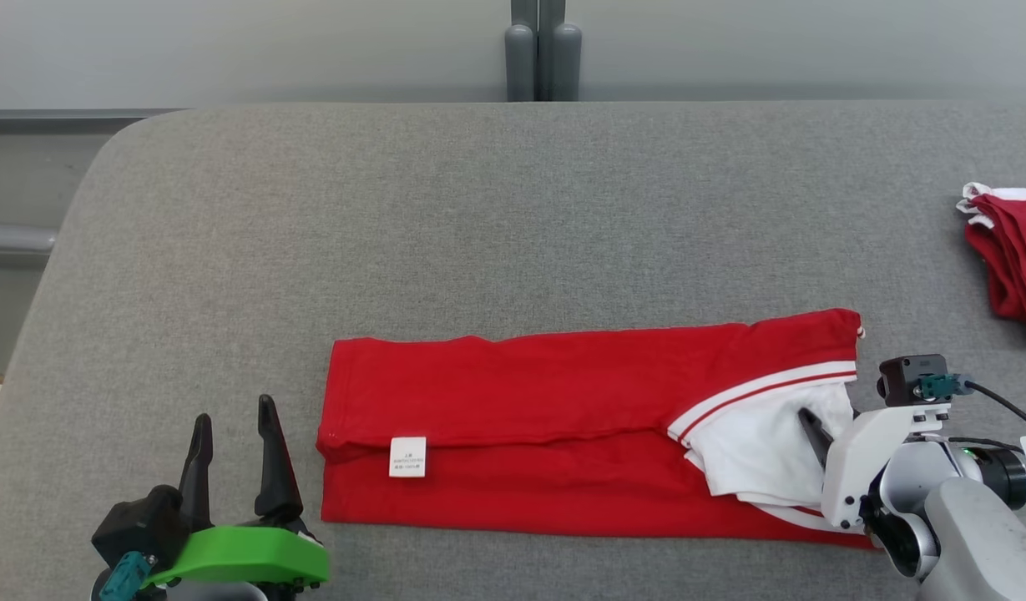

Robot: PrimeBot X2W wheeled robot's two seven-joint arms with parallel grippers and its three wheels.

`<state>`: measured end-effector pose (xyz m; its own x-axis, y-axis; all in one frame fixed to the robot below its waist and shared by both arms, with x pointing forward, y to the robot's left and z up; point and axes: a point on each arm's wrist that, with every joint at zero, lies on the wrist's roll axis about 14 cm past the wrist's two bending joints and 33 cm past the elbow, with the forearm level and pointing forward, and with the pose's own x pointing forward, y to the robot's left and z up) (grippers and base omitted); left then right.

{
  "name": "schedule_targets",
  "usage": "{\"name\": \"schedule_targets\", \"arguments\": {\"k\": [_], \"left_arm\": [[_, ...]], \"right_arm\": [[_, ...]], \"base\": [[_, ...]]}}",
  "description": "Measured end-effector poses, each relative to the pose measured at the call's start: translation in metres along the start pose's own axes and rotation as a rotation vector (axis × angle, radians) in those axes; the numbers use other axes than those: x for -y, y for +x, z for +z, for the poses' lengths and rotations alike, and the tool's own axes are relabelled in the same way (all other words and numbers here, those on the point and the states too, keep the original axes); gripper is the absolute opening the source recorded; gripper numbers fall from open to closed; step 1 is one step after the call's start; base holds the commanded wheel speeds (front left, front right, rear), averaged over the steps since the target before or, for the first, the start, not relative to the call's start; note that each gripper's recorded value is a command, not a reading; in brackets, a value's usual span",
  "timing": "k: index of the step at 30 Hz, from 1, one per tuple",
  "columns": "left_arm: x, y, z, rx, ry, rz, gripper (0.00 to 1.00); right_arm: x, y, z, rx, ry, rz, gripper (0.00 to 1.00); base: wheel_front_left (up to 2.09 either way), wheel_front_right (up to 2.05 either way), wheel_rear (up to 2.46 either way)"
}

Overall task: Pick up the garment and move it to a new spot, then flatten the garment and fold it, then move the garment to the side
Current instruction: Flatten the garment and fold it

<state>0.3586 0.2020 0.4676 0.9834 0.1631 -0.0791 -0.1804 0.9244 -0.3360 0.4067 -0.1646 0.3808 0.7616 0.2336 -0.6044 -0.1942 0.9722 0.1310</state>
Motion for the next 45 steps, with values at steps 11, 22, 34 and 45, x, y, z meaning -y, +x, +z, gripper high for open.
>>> {"name": "schedule_targets", "arguments": {"k": [11, 22, 34, 45], "left_arm": [[0.013, 0.003, -0.006, -0.015, 0.005, -0.041, 1.0], [0.044, 0.006, -0.018, -0.048, 0.0, -0.137, 1.0], [0.066, 0.008, -0.025, -0.068, 0.009, -0.203, 1.0], [0.053, 0.002, -0.018, -0.051, 0.012, -0.173, 1.0]], "right_arm": [[0.008, -0.005, 0.011, 0.045, -0.029, -0.025, 0.0], [0.093, -0.059, 0.043, 0.186, -0.023, -0.228, 0.0], [0.048, -0.082, 0.065, 0.318, -0.019, -0.123, 0.0], [-0.062, -0.074, 0.08, 0.355, -0.054, 0.163, 0.0]], "base": [[0.0, 0.0, 0.0], [0.0, 0.0, 0.0], [0.0, 0.0, 0.0], [0.0, 0.0, 0.0]]}}
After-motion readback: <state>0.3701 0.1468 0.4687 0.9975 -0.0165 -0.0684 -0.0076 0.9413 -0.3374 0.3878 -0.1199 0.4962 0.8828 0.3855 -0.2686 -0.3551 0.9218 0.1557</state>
